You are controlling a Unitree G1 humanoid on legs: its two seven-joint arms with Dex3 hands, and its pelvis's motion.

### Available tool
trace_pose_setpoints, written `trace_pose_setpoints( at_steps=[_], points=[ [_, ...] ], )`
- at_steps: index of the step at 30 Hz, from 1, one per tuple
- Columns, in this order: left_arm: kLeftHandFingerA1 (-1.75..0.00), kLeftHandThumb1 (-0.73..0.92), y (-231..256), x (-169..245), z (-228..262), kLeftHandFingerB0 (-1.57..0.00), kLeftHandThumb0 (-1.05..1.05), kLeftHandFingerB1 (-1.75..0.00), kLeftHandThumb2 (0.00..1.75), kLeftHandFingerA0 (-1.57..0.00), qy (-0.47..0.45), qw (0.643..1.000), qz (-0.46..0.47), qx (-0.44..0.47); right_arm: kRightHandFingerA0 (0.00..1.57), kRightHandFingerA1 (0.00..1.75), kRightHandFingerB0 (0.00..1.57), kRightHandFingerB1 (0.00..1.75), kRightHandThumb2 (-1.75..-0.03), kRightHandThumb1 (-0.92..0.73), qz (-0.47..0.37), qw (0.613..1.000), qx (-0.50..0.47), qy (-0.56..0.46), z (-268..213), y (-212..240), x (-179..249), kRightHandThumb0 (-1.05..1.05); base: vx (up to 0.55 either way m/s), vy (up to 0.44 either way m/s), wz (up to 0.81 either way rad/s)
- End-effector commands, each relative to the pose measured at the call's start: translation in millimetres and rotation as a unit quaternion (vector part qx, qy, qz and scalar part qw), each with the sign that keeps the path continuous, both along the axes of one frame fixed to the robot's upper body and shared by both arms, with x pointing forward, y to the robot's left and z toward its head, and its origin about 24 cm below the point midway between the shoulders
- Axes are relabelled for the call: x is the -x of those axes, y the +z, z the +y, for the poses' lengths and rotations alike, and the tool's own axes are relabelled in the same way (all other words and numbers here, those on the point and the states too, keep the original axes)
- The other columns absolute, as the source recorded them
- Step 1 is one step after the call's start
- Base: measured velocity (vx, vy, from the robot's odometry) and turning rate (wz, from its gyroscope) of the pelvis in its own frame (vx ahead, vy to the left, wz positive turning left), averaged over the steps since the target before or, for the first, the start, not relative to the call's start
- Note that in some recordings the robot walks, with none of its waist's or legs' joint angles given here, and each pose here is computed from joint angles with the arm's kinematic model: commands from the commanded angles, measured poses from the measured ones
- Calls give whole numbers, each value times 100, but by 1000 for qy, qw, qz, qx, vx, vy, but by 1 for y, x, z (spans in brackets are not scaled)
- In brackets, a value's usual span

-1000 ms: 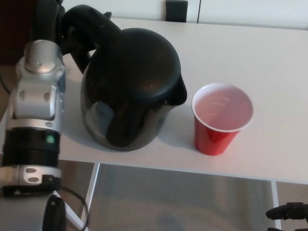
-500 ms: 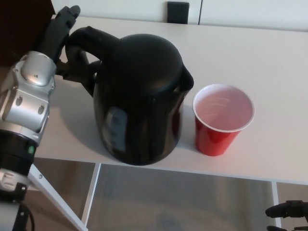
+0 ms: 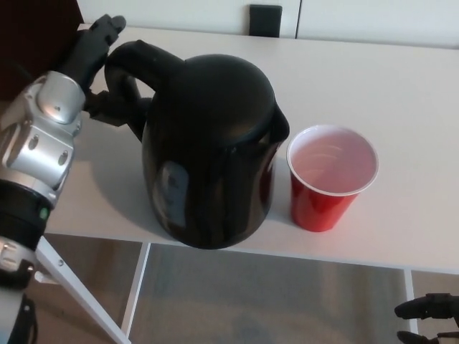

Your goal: The robot walk towards a table in front and uses its left hand to pick up the pot from the base and pour water to the cup on the right hand side

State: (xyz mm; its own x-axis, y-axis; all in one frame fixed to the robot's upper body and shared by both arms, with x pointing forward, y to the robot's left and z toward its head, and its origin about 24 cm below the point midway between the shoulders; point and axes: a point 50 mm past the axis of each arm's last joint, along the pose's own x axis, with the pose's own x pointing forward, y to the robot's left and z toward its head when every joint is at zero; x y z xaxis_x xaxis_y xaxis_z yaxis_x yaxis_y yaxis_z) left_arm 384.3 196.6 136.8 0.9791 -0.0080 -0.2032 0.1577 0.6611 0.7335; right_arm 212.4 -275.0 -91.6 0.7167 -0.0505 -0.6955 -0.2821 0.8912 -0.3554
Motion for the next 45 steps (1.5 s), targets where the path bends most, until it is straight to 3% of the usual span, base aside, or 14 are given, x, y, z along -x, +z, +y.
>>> trace_pose_setpoints(
  at_steps=[1,2,3,11,13,14,15,24,35,36,39,40,44,45],
  points=[
    [-29,40,14,4,31,0,-69,-6,79,-7,-6,999,40,-3,95,61,67,56,-53,-46,-1,1000,3,-9,-9,6,-5,-62,0,0,0],
    [-29,40,17,5,34,0,-69,-6,79,-7,-7,999,41,1,95,61,67,56,-53,-46,0,1000,3,-9,-9,6,-5,-62,0,0,0],
    [-27,48,23,7,40,0,-73,-9,55,-4,-4,999,41,6,96,61,69,56,-53,-46,2,1000,4,-11,-9,5,-5,-63,0,0,0],
    [-8,40,44,25,81,0,-67,-5,78,0,-19,998,56,16,100,61,70,56,-55,-44,5,1000,10,-14,-9,4,-4,-61,0,0,0],
    [-8,40,43,28,87,0,-67,-4,77,0,-20,998,61,12,98,62,69,57,-55,-44,6,1000,8,-14,-8,3,-3,-61,0,0,0],
    [-12,46,42,30,90,0,-67,-4,55,0,-15,998,67,15,96,61,70,57,-55,-45,8,1000,7,-16,-8,3,-3,-60,0,0,0],
    [-7,40,41,31,92,0,-66,-4,76,0,-12,997,71,15,95,62,70,58,-55,-45,9,1000,6,-17,-8,3,-3,-60,0,0,0],
    [0,38,37,47,114,0,-69,0,68,0,-25,995,89,43,94,63,67,58,-55,-43,4,1000,-1,-17,-6,3,-5,-58,0,0,0],
    [-28,34,-109,216,191,0,-40,-22,71,0,235,944,60,222,95,63,68,57,-56,-44,66,997,13,-33,-14,-25,58,-60,0,0,0],
    [-31,40,-138,252,195,0,-50,-24,76,-1,291,929,98,208,86,74,60,66,-87,-32,76,996,12,-46,-14,-30,71,-61,0,0,0],
    [-33,41,-159,285,195,0,-48,-27,77,0,333,913,136,194,85,74,60,67,-87,-33,91,994,11,-64,-14,-37,90,-61,0,0,0],
    [-25,56,-169,300,194,-5,-44,-22,60,-5,351,902,152,199,87,65,65,59,-60,-45,98,993,10,-72,-15,-39,98,-63,0,0,0],
    [-27,58,-206,344,183,-5,-46,-20,67,-8,395,865,219,219,85,72,65,63,-65,-42,95,989,1,-112,-15,-43,113,-62,0,0,0],
    [-28,61,-216,351,177,-5,-42,-21,60,-9,393,857,248,220,83,79,57,66,-90,-35,94,989,10,-113,-17,-43,115,-68,0,0,0]
  ],
)
